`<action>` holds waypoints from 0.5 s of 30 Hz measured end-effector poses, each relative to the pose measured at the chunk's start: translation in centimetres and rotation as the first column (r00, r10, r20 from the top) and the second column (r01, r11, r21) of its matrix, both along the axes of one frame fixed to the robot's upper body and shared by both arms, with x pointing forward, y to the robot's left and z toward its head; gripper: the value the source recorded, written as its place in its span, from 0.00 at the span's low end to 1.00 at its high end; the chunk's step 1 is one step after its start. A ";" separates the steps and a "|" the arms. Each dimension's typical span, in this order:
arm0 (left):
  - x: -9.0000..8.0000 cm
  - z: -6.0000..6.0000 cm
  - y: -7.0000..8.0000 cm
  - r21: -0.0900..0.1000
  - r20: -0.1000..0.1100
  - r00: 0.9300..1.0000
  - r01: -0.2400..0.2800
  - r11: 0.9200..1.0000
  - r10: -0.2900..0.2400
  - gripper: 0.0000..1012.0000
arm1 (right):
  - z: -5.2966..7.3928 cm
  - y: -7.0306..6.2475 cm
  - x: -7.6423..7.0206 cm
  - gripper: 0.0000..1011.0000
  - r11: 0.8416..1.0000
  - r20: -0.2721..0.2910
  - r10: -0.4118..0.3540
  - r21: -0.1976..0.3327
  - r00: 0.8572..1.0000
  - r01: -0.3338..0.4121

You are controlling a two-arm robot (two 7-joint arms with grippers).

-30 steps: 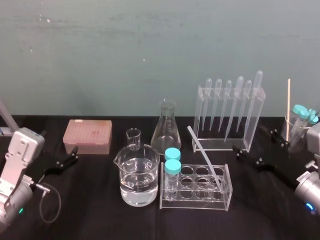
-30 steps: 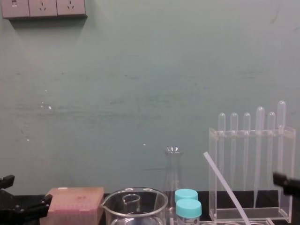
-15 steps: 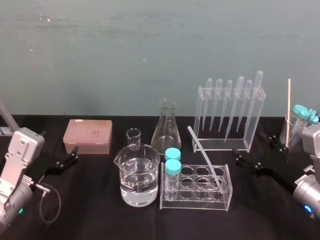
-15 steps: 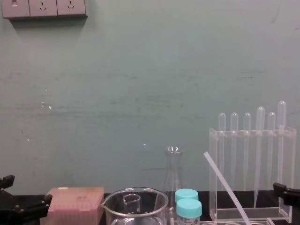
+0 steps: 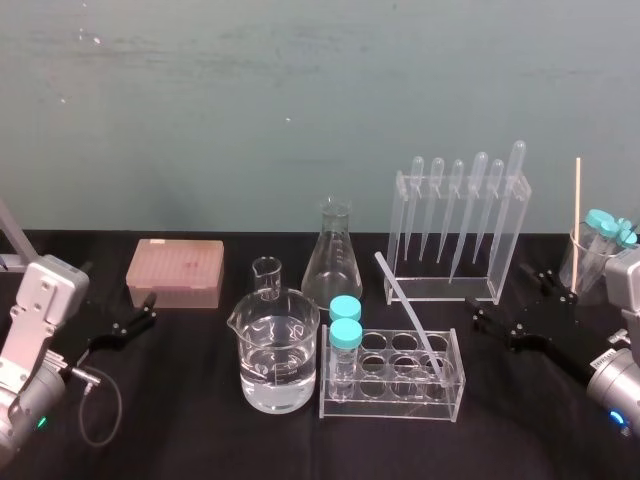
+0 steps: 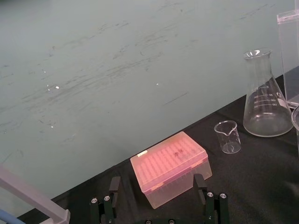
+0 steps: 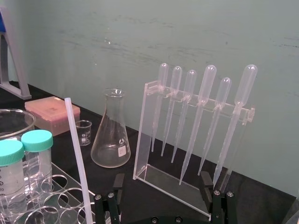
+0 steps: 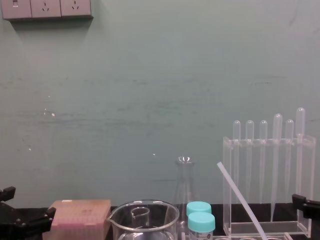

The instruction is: Pick up the stirring rod with one hand, then place it down.

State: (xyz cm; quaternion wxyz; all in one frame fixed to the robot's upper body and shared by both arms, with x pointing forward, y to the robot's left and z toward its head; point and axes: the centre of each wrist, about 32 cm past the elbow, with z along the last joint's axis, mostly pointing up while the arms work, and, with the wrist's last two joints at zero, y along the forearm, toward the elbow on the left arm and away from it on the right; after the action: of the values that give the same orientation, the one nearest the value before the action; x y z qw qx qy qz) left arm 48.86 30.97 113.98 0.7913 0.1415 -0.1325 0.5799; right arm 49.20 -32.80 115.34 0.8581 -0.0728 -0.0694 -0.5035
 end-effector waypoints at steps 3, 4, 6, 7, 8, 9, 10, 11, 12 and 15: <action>0.0 0.0 0.0 0.000 0.000 1.000 0.000 1.000 0.000 0.99 | 0.0 0.0 0.0 0.99 1.000 0.000 0.000 0.000 1.000 0.000; 0.0 0.0 0.0 0.000 0.000 1.000 0.000 1.000 0.000 0.99 | 0.0 0.0 0.0 0.99 1.000 0.001 0.000 0.000 1.000 0.000; 0.0 0.0 0.0 0.000 0.000 1.000 0.000 1.000 0.000 0.99 | 0.0 0.0 0.0 0.99 1.000 0.001 0.000 -0.001 1.000 0.000; 0.0 0.0 0.0 0.000 0.000 1.000 0.000 1.000 0.000 0.99 | 0.0 0.0 0.0 0.99 1.000 0.001 0.000 -0.001 1.000 0.000; 0.0 0.0 0.0 0.000 0.000 1.000 0.000 1.000 0.000 0.99 | 0.0 0.0 0.0 0.99 1.000 0.001 0.001 -0.001 1.000 -0.001; 0.0 0.0 0.0 0.000 0.000 1.000 0.000 1.000 0.000 0.99 | 0.0 0.0 0.0 0.99 1.000 0.002 0.001 -0.001 1.000 -0.001; 0.0 0.0 0.0 0.000 0.000 1.000 0.000 1.000 0.000 0.99 | 0.0 0.0 0.0 0.99 1.000 0.002 0.001 -0.001 1.000 -0.001; 0.0 0.0 0.0 0.000 0.000 1.000 0.000 1.000 0.000 0.99 | 0.0 0.0 0.0 0.99 1.000 0.002 0.001 -0.001 1.000 -0.001; 0.0 0.0 0.0 0.000 0.000 1.000 0.000 1.000 0.000 0.99 | 0.0 0.0 0.0 0.99 1.000 0.002 0.001 -0.001 1.000 -0.001; 0.0 0.0 0.0 0.000 0.000 1.000 0.000 1.000 0.000 0.99 | 0.0 0.0 0.0 0.99 1.000 0.002 0.001 -0.001 1.000 -0.001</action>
State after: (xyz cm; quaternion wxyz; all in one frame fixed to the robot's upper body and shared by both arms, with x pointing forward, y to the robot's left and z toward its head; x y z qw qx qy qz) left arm 48.86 30.97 113.98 0.7913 0.1415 -0.1325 0.5799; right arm 49.17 -32.81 115.35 0.8582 -0.0728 -0.0707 -0.5031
